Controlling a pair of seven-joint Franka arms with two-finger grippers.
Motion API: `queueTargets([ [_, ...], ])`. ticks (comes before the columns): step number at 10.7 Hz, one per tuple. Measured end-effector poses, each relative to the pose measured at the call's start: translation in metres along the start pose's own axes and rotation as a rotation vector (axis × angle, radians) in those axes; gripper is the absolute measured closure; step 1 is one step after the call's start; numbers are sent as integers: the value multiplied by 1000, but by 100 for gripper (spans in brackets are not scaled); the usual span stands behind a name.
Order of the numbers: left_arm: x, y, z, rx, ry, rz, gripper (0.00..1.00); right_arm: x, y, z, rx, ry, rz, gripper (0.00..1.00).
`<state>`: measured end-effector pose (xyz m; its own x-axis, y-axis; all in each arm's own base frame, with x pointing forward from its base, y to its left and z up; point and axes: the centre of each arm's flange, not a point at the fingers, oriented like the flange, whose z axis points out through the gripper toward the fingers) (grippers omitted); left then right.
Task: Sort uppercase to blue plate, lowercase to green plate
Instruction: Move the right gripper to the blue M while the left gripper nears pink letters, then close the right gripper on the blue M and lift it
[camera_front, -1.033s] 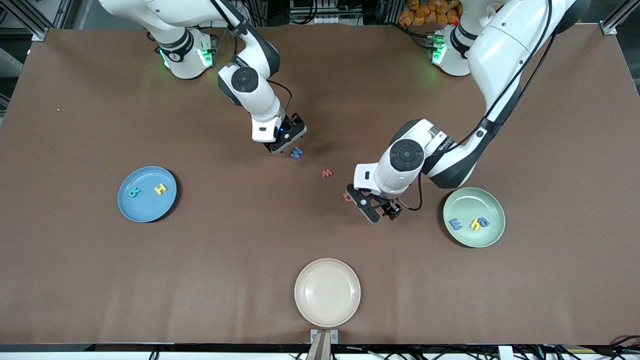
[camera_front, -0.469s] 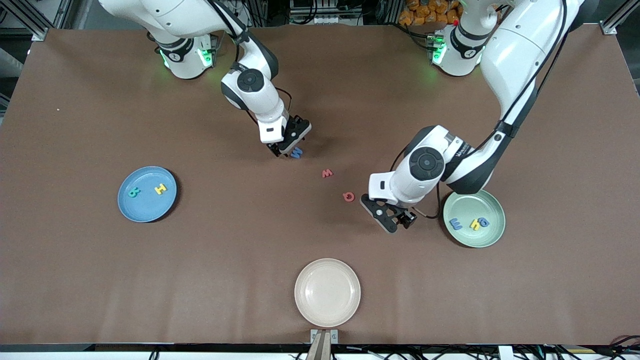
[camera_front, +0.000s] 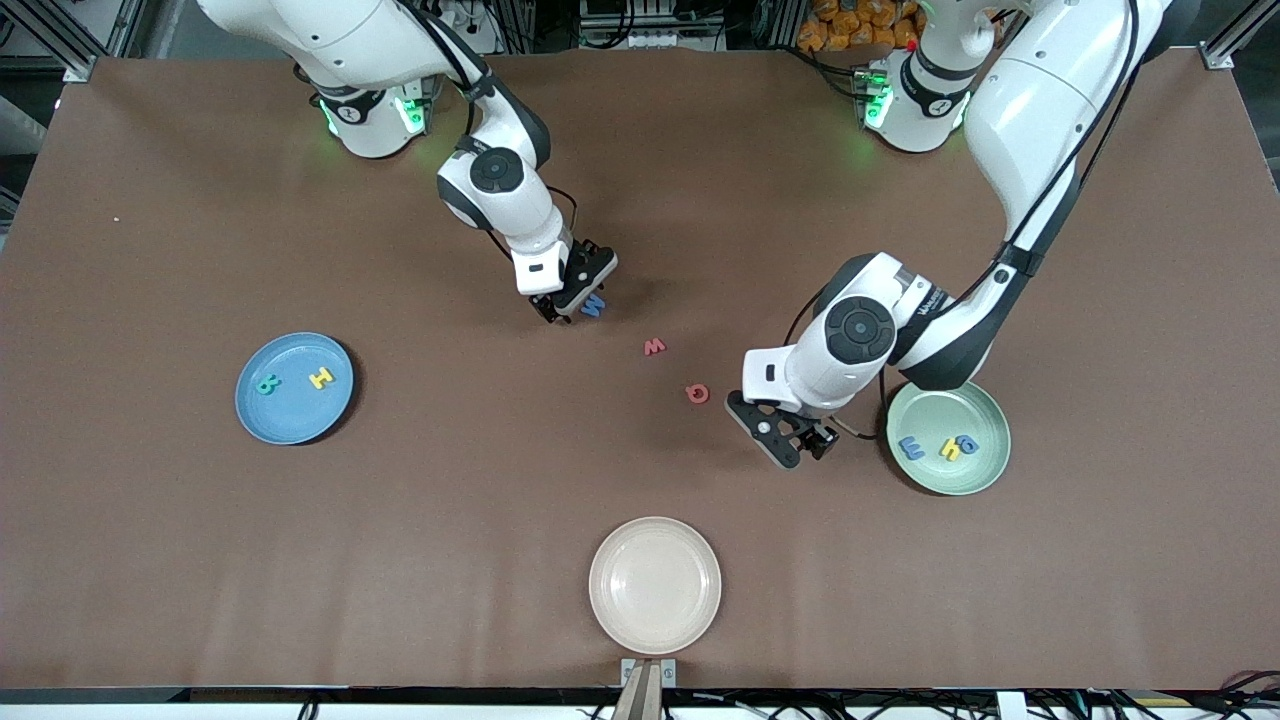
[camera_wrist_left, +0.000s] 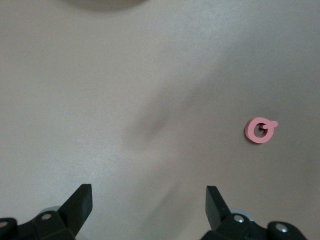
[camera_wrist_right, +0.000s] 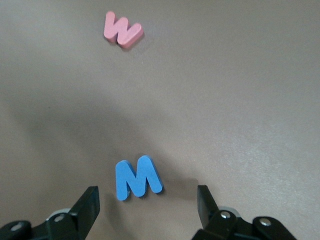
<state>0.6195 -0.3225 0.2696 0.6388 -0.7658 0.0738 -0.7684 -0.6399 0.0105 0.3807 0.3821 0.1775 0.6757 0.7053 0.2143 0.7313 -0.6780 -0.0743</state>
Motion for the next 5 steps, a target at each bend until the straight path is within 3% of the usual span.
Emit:
queueTargets([
  [5,-13,-30,-2,5,1,-46,0,1,-7,10,13,2,-9,15],
])
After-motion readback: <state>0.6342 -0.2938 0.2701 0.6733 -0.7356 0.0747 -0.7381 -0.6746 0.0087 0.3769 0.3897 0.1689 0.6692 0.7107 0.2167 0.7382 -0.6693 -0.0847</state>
